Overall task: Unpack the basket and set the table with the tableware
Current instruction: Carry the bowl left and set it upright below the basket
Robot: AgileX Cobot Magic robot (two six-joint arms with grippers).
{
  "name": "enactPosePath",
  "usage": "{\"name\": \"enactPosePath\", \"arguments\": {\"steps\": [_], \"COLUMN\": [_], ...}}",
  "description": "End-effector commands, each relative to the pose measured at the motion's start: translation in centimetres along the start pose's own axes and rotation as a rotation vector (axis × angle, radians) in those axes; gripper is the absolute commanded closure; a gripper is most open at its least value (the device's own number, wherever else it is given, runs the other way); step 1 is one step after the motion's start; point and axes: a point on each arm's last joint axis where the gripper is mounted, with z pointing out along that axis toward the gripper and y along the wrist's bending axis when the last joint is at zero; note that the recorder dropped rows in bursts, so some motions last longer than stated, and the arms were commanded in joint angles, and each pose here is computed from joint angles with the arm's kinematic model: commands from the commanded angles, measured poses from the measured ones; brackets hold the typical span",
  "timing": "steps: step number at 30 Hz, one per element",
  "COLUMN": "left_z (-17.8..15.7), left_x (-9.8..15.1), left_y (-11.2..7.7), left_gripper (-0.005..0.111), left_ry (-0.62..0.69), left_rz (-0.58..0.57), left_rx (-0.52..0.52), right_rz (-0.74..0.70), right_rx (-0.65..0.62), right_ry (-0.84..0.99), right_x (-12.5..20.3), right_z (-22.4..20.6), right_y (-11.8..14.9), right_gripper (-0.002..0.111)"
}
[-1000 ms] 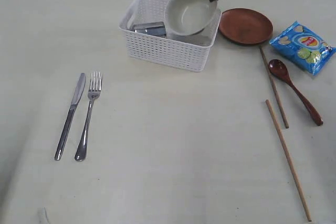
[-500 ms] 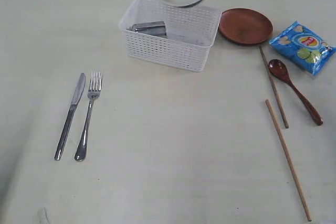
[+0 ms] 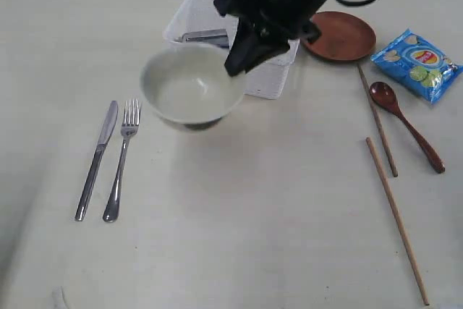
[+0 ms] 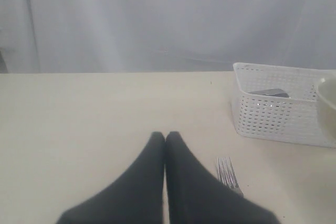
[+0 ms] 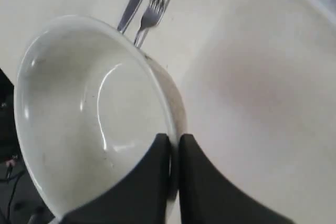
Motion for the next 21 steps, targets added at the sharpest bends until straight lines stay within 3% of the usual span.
{"name": "enactPosePath", "arguments": {"steps": [1,5,9,21], "left_z": [0.0,0.0,0.0,0.0], "left_x": [0.0,0.0,0.0,0.0], "left_y": [0.0,0.0,0.0,0.0], "left_gripper": [0.107,0.107,0.107,0.107], "left_ry": [-0.007,-0.007,-0.007,-0.007], "left_rz": [-0.005,-0.005,-0.005,-0.005], "left_rx": [0.003,0.003,0.003,0.003], "right_rz": [-0.012,-0.028,-0.023,-0.034], "right_rx": [-0.051,0.031,0.104,0.102], "right_ry": [0.117,0.186,0.055,0.042], "right_x": [2.7,5.3,4.8,4.7], "right_z": [3.3,6.9,7.9,8.3], "right_y": [0.5,-0.1,-0.9,-0.3], "right_gripper": [0.109,0.109,0.109,0.108]}}
